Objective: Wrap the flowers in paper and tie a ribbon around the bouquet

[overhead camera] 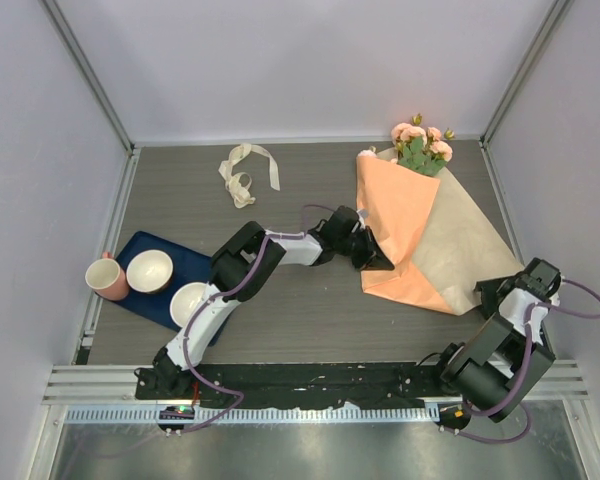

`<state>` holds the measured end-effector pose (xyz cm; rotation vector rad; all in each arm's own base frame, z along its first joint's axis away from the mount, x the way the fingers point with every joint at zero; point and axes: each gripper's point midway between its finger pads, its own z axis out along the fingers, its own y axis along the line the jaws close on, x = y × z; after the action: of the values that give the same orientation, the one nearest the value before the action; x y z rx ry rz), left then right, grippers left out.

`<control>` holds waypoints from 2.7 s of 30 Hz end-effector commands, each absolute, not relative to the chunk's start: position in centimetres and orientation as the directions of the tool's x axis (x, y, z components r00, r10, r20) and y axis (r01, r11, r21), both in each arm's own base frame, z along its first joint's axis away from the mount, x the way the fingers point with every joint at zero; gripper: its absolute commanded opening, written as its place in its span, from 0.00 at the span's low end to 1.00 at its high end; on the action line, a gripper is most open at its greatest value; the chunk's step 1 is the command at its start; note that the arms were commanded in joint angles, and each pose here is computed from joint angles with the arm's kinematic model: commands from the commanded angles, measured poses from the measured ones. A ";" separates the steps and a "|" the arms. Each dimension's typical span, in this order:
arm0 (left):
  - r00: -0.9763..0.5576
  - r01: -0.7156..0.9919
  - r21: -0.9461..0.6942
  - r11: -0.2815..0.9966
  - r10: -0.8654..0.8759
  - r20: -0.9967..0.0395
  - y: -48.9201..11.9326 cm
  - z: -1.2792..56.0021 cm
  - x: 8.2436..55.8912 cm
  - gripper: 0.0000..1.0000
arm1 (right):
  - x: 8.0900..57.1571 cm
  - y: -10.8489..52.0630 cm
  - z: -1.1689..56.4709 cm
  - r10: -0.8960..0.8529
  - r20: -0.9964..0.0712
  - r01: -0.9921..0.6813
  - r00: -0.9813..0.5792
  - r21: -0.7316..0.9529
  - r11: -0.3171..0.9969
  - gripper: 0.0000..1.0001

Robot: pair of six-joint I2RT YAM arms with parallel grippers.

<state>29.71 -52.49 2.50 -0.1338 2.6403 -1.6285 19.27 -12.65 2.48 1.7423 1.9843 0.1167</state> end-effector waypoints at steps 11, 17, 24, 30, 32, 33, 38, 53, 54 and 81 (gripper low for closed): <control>-0.994 -0.101 -0.778 0.620 -0.086 0.060 -49.9 -3.8 28.6 0.00 | 25.8 -11.5 13.6 0.772 -0.631 0.640 -0.083 0.560 0.526 0.01; -0.997 -0.064 -0.751 0.657 -0.078 0.018 -49.2 -3.9 28.9 0.00 | 28.9 -6.8 18.4 0.711 -0.673 0.547 -0.204 0.524 0.653 0.01; -0.993 0.103 -0.750 0.654 0.029 -0.111 -49.5 -1.4 29.4 0.11 | 29.0 -3.5 18.9 0.687 -0.650 0.485 -0.326 0.508 0.711 0.01; -0.990 0.136 -0.768 0.625 0.050 -0.134 -50.4 -0.3 29.3 0.15 | 30.4 0.3 18.1 0.622 -0.620 0.312 -0.478 0.543 0.780 0.01; -0.994 0.100 -0.766 0.635 0.038 -0.099 -50.3 -1.5 29.0 0.13 | 31.1 1.5 18.6 0.592 -0.635 0.266 -0.496 0.538 0.800 0.01; -0.996 0.088 -0.763 0.641 0.034 -0.087 -50.2 -2.0 28.9 0.11 | 31.4 2.0 19.0 0.582 -0.643 0.248 -0.499 0.537 0.806 0.01; -0.999 0.043 -0.776 0.629 0.007 -0.049 -50.2 -3.4 28.4 0.10 | 34.1 5.4 20.0 0.557 -0.642 0.165 -0.527 0.566 0.808 0.01; -0.991 0.075 -0.820 0.567 -0.047 -0.124 -50.0 -2.5 28.9 0.15 | 43.3 14.1 15.6 0.481 -0.567 0.007 -0.669 0.643 0.766 0.01; -0.989 0.091 -0.831 0.549 -0.046 -0.139 -50.2 -2.1 29.0 0.18 | 43.3 14.3 15.3 0.467 -0.566 -0.008 -0.679 0.641 0.767 0.01; -0.975 0.172 -0.808 0.563 -0.022 -0.222 -42.3 7.6 29.8 0.42 | 44.1 16.3 11.5 0.374 -0.540 -0.083 -0.754 0.643 0.761 0.01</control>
<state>29.51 -43.59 5.20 0.0563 2.6181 -1.3660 42.90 14.75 10.25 0.2753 2.3334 0.8008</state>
